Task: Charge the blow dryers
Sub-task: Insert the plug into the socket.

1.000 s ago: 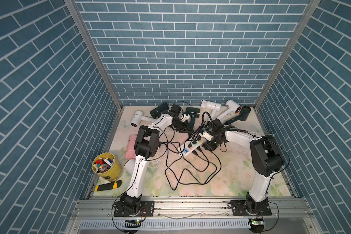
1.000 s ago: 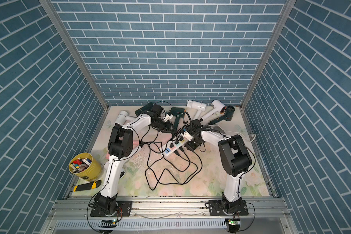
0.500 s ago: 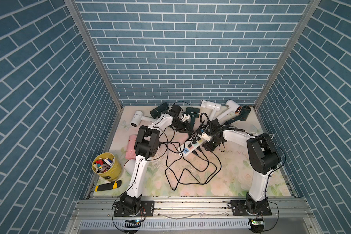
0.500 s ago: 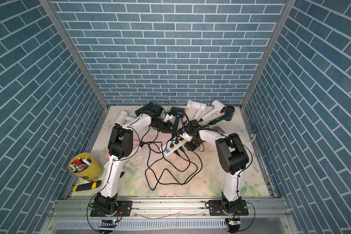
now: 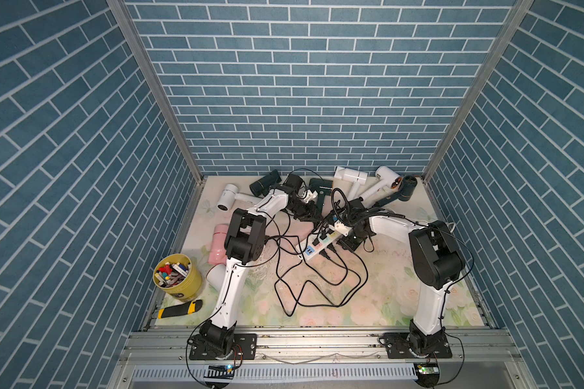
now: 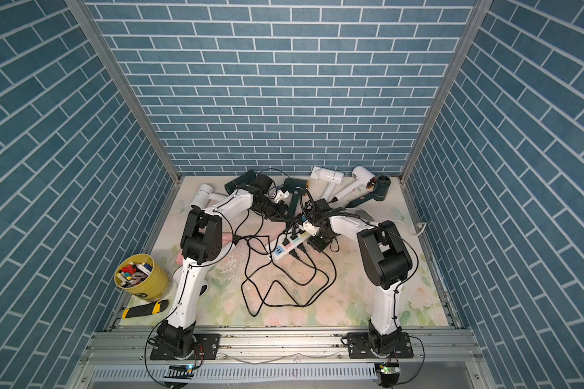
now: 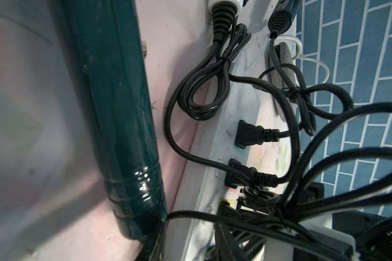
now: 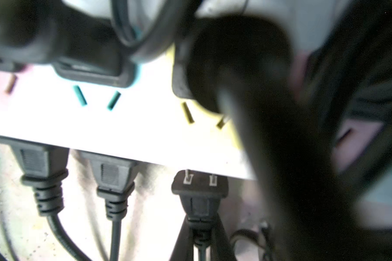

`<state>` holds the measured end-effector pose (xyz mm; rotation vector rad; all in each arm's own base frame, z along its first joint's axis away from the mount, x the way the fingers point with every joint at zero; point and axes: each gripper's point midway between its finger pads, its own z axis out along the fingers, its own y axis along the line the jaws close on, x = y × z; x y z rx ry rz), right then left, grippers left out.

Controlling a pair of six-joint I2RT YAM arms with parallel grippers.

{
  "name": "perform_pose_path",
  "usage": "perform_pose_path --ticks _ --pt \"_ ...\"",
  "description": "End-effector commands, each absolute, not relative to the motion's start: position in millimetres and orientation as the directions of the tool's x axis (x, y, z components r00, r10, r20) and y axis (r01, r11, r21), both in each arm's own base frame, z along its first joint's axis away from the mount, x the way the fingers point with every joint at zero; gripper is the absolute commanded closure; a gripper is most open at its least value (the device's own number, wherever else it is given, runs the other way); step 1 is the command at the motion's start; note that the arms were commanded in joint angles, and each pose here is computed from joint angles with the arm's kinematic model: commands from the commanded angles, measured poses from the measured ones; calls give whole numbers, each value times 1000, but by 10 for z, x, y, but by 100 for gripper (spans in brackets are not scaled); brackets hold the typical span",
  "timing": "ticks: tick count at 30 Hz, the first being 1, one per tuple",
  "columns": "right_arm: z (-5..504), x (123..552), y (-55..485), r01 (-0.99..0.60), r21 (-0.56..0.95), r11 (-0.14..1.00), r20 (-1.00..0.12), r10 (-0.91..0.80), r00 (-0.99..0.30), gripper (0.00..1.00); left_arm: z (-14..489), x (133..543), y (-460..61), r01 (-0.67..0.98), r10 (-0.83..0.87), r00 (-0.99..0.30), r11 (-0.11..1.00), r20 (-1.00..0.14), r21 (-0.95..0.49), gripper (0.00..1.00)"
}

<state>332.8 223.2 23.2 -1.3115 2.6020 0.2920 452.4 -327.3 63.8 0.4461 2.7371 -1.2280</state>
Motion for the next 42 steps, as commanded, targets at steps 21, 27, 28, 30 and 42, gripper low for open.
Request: perform_pose_path --ticks 21,27,28,30,42 --pt "827 3678 2611 -691 114 714 -473 -572 -670 100 -52 3977 -3439 293 330 -940 664 -81 -688 61" --pt "770 3743 2715 -658 125 742 -464 -543 -700 100 -98 3936 -3484 296 341 -937 661 -75 -689 62" --pt "740 3761 2716 -650 121 750 -462 -537 -706 100 -112 3921 -3483 294 343 -937 662 -70 -689 62" --pt "721 3804 2722 -638 114 762 -471 -524 -710 100 -122 3910 -3489 294 345 -936 661 -69 -691 62" --pt "653 3930 2865 -644 143 751 -488 -513 -706 100 -107 3900 -3549 306 357 -931 644 -78 -701 63"
